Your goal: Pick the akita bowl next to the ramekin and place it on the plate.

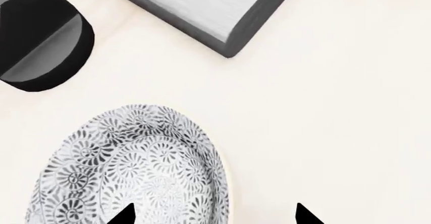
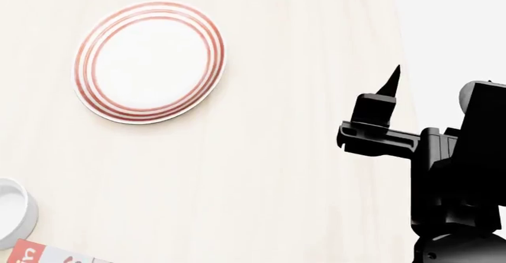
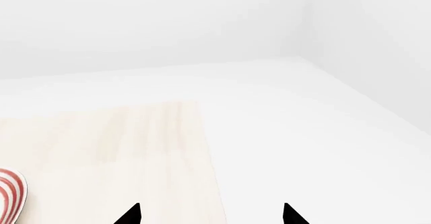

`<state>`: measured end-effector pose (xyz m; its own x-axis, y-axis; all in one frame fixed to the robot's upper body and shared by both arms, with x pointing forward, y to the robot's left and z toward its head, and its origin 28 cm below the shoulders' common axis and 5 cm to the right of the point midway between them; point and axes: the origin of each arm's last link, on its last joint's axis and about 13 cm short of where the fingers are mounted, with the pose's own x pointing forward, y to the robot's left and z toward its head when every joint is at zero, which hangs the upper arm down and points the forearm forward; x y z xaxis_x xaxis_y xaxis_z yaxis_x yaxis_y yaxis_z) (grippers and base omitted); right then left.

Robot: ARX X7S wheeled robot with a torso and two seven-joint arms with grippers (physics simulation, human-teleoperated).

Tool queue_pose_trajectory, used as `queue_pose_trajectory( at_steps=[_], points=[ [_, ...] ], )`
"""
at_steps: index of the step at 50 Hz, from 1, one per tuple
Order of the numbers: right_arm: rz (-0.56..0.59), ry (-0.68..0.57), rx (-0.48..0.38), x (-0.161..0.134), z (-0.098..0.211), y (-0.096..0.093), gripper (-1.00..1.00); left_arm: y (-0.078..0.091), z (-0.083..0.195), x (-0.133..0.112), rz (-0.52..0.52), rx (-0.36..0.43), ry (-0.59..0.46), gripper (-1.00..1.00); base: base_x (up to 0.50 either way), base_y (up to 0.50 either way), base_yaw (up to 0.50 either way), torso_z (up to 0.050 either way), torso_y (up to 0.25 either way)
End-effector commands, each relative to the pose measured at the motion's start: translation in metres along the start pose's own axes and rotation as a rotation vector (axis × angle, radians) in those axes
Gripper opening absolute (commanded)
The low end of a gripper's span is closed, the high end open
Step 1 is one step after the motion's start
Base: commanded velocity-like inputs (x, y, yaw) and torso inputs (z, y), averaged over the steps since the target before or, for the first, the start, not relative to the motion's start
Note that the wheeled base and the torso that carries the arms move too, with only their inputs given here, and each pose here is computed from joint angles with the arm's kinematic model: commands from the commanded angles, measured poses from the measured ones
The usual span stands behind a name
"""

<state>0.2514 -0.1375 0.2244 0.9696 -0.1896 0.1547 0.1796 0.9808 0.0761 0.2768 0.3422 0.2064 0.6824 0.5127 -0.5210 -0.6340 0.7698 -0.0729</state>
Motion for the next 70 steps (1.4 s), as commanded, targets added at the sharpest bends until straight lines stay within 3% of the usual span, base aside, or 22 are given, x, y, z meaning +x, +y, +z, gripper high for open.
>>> queue_pose_trajectory(
  at_steps=[1, 12, 13, 33, 43, 48, 56, 65, 66, 70],
  points=[
    [-0.006, -0.007, 0.020, 0.002, 0.002, -0.001, 1.00, -0.002, -0.008, 0.001, -0.036, -0.012, 0.010, 1.00, 0.00, 0.00, 0.00, 0.000, 0.000],
    [-0.006, -0.005, 0.020, 0.002, 0.000, -0.001, 1.00, -0.002, -0.006, -0.002, -0.039, 0.009, 0.005, 1.00, 0.00, 0.00, 0.00, 0.000, 0.000],
    [-0.006, -0.005, 0.020, 0.002, 0.000, -0.001, 1.00, -0.003, -0.006, -0.002, -0.041, 0.006, 0.004, -1.00, 0.00, 0.00, 0.00, 0.000, 0.000],
    [-0.009, -0.005, 0.022, 0.002, 0.000, -0.001, 1.00, 0.001, -0.002, -0.004, -0.019, 0.008, -0.015, -1.00, 0.00, 0.00, 0.00, 0.000, 0.000],
    [-0.010, -0.006, 0.022, 0.001, 0.002, -0.001, 1.00, 0.005, 0.006, -0.009, -0.006, 0.065, -0.056, -1.00, 0.00, 0.00, 0.00, 0.000, 0.000],
    [-0.011, -0.007, 0.022, 0.001, 0.002, -0.001, 1.00, -0.003, 0.033, -0.016, -0.038, 0.155, -0.156, -1.00, 0.00, 0.00, 0.00, 0.000, 0.000],
    [-0.010, -0.006, 0.022, 0.002, 0.000, -0.001, 1.00, -0.014, 0.071, -0.033, -0.122, 0.216, -0.289, -1.00, 0.00, 0.00, 0.00, 0.000, 0.000],
    [-0.010, -0.005, 0.022, 0.002, -0.001, -0.001, 1.00, -0.043, 0.119, -0.055, -0.268, 0.316, -0.463, -1.00, 0.00, 0.00, 0.00, 0.000, 0.000],
    [-0.010, -0.005, 0.022, 0.002, 0.000, -0.001, 1.00, -0.054, 0.134, -0.064, -0.347, 0.317, -0.506, -1.00, 0.00, 0.00, 0.00, 0.000, 0.000],
    [-0.010, -0.006, 0.022, 0.002, 0.000, -0.001, 1.00, -0.067, 0.150, -0.076, -0.382, 0.401, -0.556, -1.00, 0.00, 0.00, 0.00, 0.000, 0.000]
  ],
)
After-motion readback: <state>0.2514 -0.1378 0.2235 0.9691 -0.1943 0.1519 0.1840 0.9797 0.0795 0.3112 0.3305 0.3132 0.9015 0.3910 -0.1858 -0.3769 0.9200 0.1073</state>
